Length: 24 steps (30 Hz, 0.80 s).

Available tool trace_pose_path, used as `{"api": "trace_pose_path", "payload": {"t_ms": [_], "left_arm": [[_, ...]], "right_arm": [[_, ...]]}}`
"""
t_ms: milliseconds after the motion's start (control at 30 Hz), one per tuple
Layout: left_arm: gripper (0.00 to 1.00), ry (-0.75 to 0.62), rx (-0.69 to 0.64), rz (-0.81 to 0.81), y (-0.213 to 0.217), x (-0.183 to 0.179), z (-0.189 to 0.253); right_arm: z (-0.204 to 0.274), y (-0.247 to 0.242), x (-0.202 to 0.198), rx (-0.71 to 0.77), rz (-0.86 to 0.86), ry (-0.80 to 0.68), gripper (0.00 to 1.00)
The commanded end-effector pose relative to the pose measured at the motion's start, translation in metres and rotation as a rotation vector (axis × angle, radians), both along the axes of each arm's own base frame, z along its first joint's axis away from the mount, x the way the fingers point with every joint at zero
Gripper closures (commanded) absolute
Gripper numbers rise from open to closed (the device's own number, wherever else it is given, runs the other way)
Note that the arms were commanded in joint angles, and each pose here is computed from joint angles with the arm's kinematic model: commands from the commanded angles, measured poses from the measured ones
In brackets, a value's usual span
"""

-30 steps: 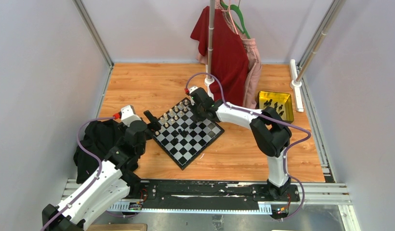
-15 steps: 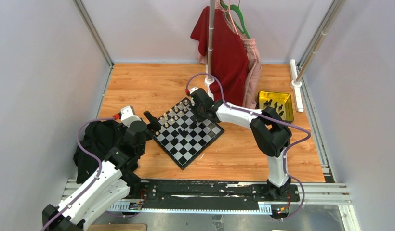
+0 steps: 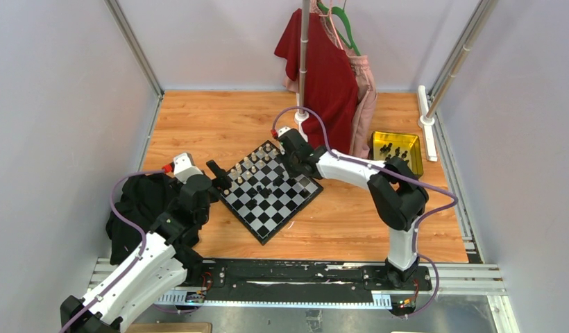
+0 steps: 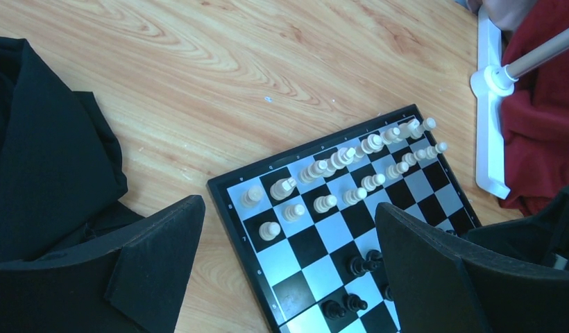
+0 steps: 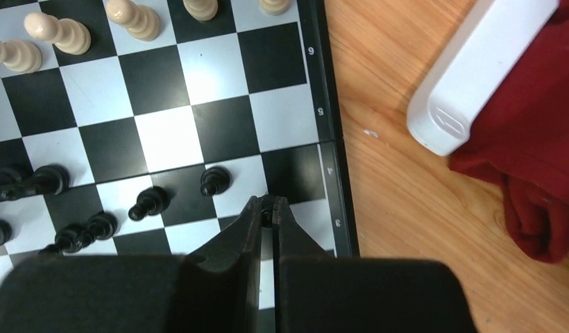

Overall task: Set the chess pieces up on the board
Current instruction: Pick up the chess piece from the chessboard, then place the chess piece on the chessboard.

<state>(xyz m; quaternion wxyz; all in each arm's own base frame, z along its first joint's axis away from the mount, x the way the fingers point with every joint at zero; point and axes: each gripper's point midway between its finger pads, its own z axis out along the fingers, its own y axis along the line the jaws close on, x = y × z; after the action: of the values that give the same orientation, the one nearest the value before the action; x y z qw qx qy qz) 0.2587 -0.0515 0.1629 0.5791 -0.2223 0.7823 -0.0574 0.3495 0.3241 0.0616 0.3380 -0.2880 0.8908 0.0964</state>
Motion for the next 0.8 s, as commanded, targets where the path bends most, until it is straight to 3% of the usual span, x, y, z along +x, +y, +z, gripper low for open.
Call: {"api": "trace_pose_path", "payload": {"t_ms": [0, 367, 767], "left_arm": [[0.0, -0.011, -0.002, 0.022, 0.003, -0.001, -0.001], [0.0, -0.01, -0.011, 0.011, 0.001, -0.001, 0.0], [0.0, -0.002, -0.002, 0.017, 0.003, -0.003, -0.004]], "right_arm": [[0.021, -0.021, -0.003, -0.008, -0.041, -0.038, 1.0], [0.011, -0.056, -0.03, -0.05, -0.091, -0.018, 1.0], [0.0, -0.06, -0.031, -0.05, -0.103, -0.01, 0.99]]}}
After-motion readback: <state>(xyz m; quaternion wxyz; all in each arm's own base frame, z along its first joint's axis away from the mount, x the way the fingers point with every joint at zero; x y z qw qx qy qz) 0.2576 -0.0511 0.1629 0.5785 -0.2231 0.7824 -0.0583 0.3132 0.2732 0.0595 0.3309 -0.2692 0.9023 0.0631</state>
